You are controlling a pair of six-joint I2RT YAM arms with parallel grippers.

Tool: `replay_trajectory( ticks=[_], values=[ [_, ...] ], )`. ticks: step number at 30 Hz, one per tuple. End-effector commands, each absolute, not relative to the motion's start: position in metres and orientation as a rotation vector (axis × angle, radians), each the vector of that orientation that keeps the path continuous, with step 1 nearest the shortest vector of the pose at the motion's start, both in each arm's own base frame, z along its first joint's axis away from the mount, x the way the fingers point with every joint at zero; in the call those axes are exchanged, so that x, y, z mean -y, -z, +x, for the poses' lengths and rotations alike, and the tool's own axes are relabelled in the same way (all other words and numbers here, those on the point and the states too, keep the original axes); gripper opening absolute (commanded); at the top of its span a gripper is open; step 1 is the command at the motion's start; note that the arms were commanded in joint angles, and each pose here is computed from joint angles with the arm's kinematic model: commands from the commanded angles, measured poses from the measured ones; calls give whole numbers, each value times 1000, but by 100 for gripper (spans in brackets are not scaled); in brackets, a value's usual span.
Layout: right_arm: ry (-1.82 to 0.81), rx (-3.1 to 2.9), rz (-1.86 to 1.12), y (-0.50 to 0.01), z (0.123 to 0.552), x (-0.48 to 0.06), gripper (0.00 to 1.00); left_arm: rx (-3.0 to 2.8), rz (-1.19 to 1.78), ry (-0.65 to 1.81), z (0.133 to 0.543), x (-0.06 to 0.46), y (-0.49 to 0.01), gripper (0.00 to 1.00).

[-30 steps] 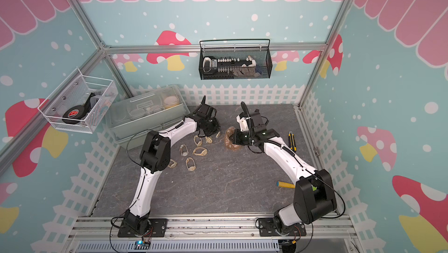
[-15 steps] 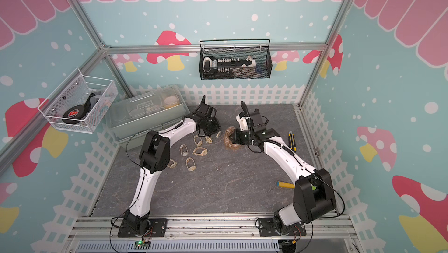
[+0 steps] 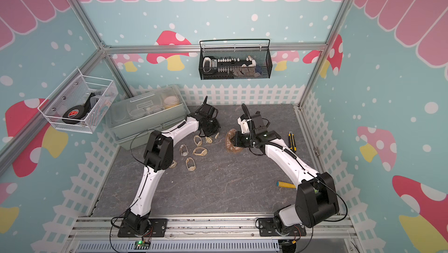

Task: Wipe the watch dial
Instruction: Place the watch at the center of the board.

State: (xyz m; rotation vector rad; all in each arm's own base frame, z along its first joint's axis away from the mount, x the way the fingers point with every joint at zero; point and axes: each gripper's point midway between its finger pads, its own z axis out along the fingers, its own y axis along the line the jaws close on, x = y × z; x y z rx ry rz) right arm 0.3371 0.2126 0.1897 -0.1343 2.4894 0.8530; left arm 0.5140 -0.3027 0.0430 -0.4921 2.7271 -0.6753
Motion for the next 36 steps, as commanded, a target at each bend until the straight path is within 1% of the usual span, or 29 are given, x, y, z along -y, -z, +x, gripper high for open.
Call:
replay_trajectory(
  ticks=[1, 7, 12, 13, 16, 20, 23, 24, 26, 28, 29, 31, 35, 36],
  values=[
    [-835, -2486, -151, -193, 331, -210, 0, -2766, -460, 561, 510, 296, -37, 0],
    [-831, -2489, -154, -192, 333, -210, 0, -2803, -453, 528, 509, 296, -29, 0],
    [-825, -2490, -158, -193, 336, -211, 0, -2807, -452, 532, 510, 297, -28, 10],
    [-825, -2490, -160, -193, 337, -211, 0, -2805, -453, 532, 511, 297, -29, 14],
    [-825, -2491, -159, -193, 338, -211, 0, -2800, -452, 538, 512, 297, -31, 19],
    [-816, -2496, -155, -190, 337, -210, 0, -2781, -450, 548, 515, 297, -40, 34],
    [-803, -2503, -153, -187, 338, -209, 0, -2759, -452, 565, 518, 294, -54, 50],
    [-798, -2505, -152, -185, 339, -209, 0, -2747, -452, 570, 519, 293, -60, 56],
    [-783, -2509, -148, -183, 341, -207, 0, -2723, -448, 585, 521, 291, -75, 60],
    [-769, -2520, -139, -178, 344, -206, 0, -2695, -436, 599, 523, 288, -93, 71],
    [-760, -2524, -135, -176, 345, -205, 0, -2682, -427, 599, 523, 286, -101, 73],
    [-733, -2529, -124, -172, 350, -202, 0, -2652, -409, 602, 521, 283, -121, 85],
    [-691, -2536, -117, -165, 361, -200, 0, -2613, -377, 605, 512, 276, -152, 99],
    [-683, -2538, -117, -164, 364, -199, 0, -2606, -372, 604, 509, 274, -158, 99]
  ],
)
